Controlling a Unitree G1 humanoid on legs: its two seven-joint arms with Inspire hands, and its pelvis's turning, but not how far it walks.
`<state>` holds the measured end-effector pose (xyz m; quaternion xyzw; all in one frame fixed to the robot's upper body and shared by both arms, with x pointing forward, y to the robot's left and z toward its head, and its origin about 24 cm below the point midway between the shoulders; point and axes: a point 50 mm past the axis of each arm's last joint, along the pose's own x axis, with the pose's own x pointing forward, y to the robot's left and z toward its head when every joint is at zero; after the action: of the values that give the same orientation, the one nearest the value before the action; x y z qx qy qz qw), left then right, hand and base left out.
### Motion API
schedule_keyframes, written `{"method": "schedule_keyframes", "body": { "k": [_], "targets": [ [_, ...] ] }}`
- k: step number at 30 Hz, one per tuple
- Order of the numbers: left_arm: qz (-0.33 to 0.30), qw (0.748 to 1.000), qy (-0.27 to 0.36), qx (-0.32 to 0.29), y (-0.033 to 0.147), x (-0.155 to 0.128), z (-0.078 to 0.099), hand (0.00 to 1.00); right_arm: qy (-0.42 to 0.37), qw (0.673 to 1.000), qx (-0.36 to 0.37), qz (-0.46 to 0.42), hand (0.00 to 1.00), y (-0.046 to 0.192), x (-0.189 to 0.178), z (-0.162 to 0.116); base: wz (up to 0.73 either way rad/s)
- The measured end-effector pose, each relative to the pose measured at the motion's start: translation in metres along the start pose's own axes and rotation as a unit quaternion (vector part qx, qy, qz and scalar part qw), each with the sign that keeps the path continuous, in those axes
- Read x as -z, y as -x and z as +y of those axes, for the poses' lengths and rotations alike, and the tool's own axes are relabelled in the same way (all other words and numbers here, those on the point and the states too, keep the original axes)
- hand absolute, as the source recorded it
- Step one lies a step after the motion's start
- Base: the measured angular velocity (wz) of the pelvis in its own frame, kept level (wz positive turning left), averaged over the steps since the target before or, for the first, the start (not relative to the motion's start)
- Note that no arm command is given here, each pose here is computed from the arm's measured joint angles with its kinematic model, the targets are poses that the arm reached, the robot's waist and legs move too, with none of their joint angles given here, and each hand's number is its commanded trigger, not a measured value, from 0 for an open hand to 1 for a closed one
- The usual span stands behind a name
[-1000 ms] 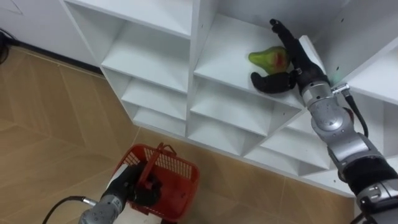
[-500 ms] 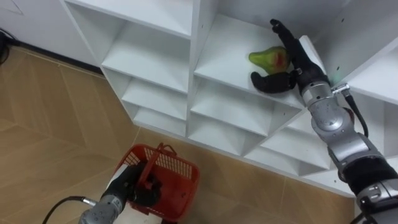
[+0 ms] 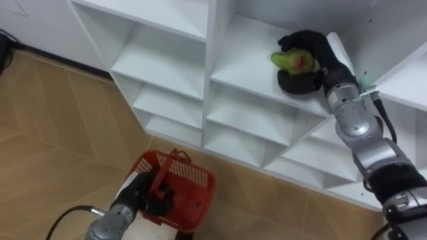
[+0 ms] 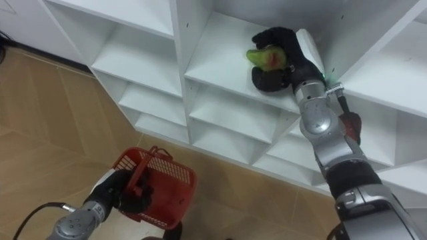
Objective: Collect fruits from the closet
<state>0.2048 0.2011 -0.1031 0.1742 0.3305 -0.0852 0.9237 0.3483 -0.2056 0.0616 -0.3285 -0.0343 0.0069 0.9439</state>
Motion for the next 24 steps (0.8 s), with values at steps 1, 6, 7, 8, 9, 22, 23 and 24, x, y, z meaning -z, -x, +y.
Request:
{"method": "schedule_keyframes", "body": {
  "k": [1, 6, 7, 8, 9, 22, 23, 24],
  "targets": [
    [0.000, 1.000, 0.001, 0.000, -0.0001, -0.0002, -0.0004, 1.00, 0.001, 1.000, -0.001, 0.002, 1.00, 0.0001, 0.0007, 0.0002, 0.00],
    [-0.001, 1.000, 0.002, 0.000, -0.0005, -0.0008, -0.0012, 1.00, -0.001, 1.000, -0.010, 0.011, 1.00, 0.0007, 0.0043, 0.0011, 0.00],
    [-0.001, 1.000, 0.002, 0.000, -0.0008, -0.0014, -0.0015, 1.00, -0.004, 1.000, -0.009, 0.013, 1.00, 0.0006, 0.0050, 0.0009, 0.00],
    [-0.002, 1.000, 0.002, 0.000, -0.0010, -0.0017, -0.0016, 1.00, -0.006, 1.000, -0.009, 0.014, 1.00, 0.0005, 0.0052, 0.0007, 0.00],
    [-0.002, 1.000, 0.002, -0.002, -0.0015, -0.0024, -0.0016, 1.00, -0.009, 1.000, -0.008, 0.015, 1.00, 0.0003, 0.0054, 0.0004, 0.00],
    [-0.005, 1.000, 0.006, -0.010, -0.0034, -0.0056, -0.0005, 1.00, -0.010, 1.000, -0.008, 0.016, 1.00, 0.0009, 0.0062, 0.0010, 0.00],
    [-0.005, 1.000, 0.006, -0.011, -0.0034, -0.0056, -0.0004, 1.00, -0.010, 1.000, -0.008, 0.016, 1.00, 0.0009, 0.0063, 0.0010, 0.00],
    [-0.005, 1.000, 0.006, -0.012, -0.0034, -0.0056, -0.0003, 1.00, -0.010, 1.000, -0.008, 0.016, 1.00, 0.0009, 0.0063, 0.0011, 0.00]
  ]
}}
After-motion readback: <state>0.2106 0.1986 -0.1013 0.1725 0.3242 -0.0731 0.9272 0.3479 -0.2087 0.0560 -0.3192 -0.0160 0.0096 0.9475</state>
